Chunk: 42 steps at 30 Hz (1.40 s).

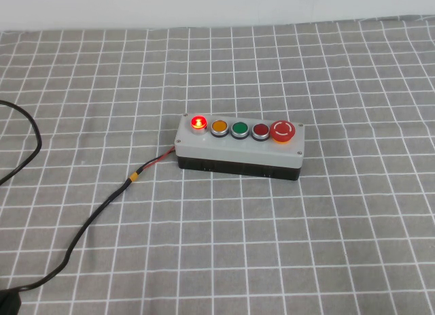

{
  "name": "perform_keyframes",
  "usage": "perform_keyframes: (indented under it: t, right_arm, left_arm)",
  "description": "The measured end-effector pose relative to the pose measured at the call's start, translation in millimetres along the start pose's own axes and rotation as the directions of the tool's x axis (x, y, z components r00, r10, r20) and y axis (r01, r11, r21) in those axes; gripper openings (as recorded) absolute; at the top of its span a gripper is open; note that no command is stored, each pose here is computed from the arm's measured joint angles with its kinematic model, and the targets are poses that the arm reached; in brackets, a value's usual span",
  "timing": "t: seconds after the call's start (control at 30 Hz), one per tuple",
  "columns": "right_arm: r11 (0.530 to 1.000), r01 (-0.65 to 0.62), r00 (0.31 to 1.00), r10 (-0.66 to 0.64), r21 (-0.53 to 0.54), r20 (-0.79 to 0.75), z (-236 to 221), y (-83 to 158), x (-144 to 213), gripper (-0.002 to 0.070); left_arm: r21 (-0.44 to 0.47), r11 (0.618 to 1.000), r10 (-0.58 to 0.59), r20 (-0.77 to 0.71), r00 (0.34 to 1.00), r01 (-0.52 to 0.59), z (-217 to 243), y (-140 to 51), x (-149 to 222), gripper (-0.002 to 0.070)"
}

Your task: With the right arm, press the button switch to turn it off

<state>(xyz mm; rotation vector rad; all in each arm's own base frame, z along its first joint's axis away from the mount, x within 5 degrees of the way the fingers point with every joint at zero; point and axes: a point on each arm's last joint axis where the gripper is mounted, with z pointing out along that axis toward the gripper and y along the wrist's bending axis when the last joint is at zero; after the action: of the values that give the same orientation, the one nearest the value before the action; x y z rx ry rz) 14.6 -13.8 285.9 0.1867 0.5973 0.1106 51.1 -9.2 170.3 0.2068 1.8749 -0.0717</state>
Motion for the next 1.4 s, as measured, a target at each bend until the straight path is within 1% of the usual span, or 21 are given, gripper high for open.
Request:
perform_keyframes:
  t: [0.1, 0.17, 0.27, 0.3, 0.4, 0.47, 0.57, 0.67, 0.73, 0.77, 0.87, 0.93, 1.03, 1.07, 1.17, 1.27, 1.4]
  right_arm:
    - [0.992, -0.121, 0.992, 0.121, -0.020, 0.043, 17, 7, -25, -0.0016]
    - [0.976, -0.216, 0.976, 0.217, -0.035, 0.019, 30, 13, -42, -0.0016]
    - [0.934, -0.357, 0.931, 0.353, -0.029, -0.088, 46, 23, -65, -0.0016]
    - [0.925, -0.380, 0.918, 0.374, -0.021, -0.134, 49, 26, -71, -0.0016]
    - [0.918, -0.396, 0.886, 0.384, 0.006, -0.261, 56, 34, -87, -0.0016]
    - [0.920, -0.390, 0.857, 0.376, 0.033, -0.353, 62, 38, -92, -0.0016]
    - [0.927, -0.361, 0.781, 0.359, 0.100, -0.511, 73, 41, -80, -0.0016]
    - [0.935, -0.307, 0.656, 0.343, 0.177, -0.672, 80, 42, -56, -0.0016]
    - [0.948, -0.248, 0.570, 0.309, 0.199, -0.761, 81, 41, -39, -0.0016]
    - [0.960, -0.208, 0.538, 0.273, 0.188, -0.797, 81, 40, -32, -0.0016]
    - [0.986, -0.111, 0.487, 0.162, 0.124, -0.858, 84, 38, -18, -0.0016]
    - [0.988, -0.100, 0.450, 0.151, 0.118, -0.880, 83, 38, -13, -0.0016]
    - [0.982, -0.137, 0.407, 0.177, 0.132, -0.896, 82, 41, -9, -0.0016]
    - [0.983, -0.142, 0.403, 0.166, 0.118, -0.900, 83, 42, -8, -0.0016]
    - [0.988, -0.153, 0.371, 0.086, 0.030, -0.925, 88, 47, -3, -0.0016]
    - [0.979, -0.199, 0.294, 0.012, -0.049, -0.956, 102, 56, 6, -0.0016]
    - [0.950, -0.300, 0.153, -0.043, -0.088, -0.987, 125, 69, 26, -0.0016]
  left_arm:
    - [0.000, 1.000, 0.000, 0.000, 1.000, 0.000, 0, 0.0, 0, -0.0003]
    - [0.000, 1.000, 0.000, 0.000, 1.000, 0.000, 0, 0.0, 0, -0.0003]
    - [0.000, 1.000, 0.000, 0.000, 1.000, 0.000, 0, 0.0, 0, -0.0003]
    - [0.000, 1.000, 0.000, 0.000, 1.000, 0.000, 0, 0.0, 0, -0.0003]
    - [0.000, 1.000, 0.000, 0.000, 1.000, 0.000, 0, 0.0, 0, -0.0003]
    - [0.000, 1.000, 0.000, 0.000, 1.000, 0.000, 0, 0.0, 0, -0.0003]
    - [0.000, 1.000, 0.000, 0.000, 1.000, 0.000, 0, 0.0, 0, -0.0003]
    - [0.000, 1.000, 0.000, 0.000, 1.000, 0.000, 0, 0.0, 0, -0.0003]
    - [0.000, 1.000, 0.000, 0.000, 1.000, 0.000, 0, 0.0, 0, -0.0003]
    - [0.000, 1.000, 0.000, 0.000, 1.000, 0.000, 0, 0.0, 0, -0.0003]
    - [0.000, 1.000, 0.000, 0.000, 1.000, 0.000, 0, 0.0, 0, -0.0003]
    - [0.000, 1.000, 0.000, 0.000, 1.000, 0.000, 0, 0.0, 0, -0.0003]
    - [0.000, 1.000, 0.000, 0.000, 1.000, 0.000, 0, 0.0, 0, -0.0003]
    - [0.000, 1.000, 0.000, 0.000, 1.000, 0.000, 0, 0.0, 0, -0.0003]
    - [0.000, 1.000, 0.000, 0.000, 1.000, 0.000, 0, 0.0, 0, -0.0003]
    - [0.000, 1.000, 0.000, 0.000, 1.000, 0.000, 0, 0.0, 0, -0.0003]
    - [0.000, 1.000, 0.000, 0.000, 1.000, 0.000, 0, 0.0, 0, -0.0003]
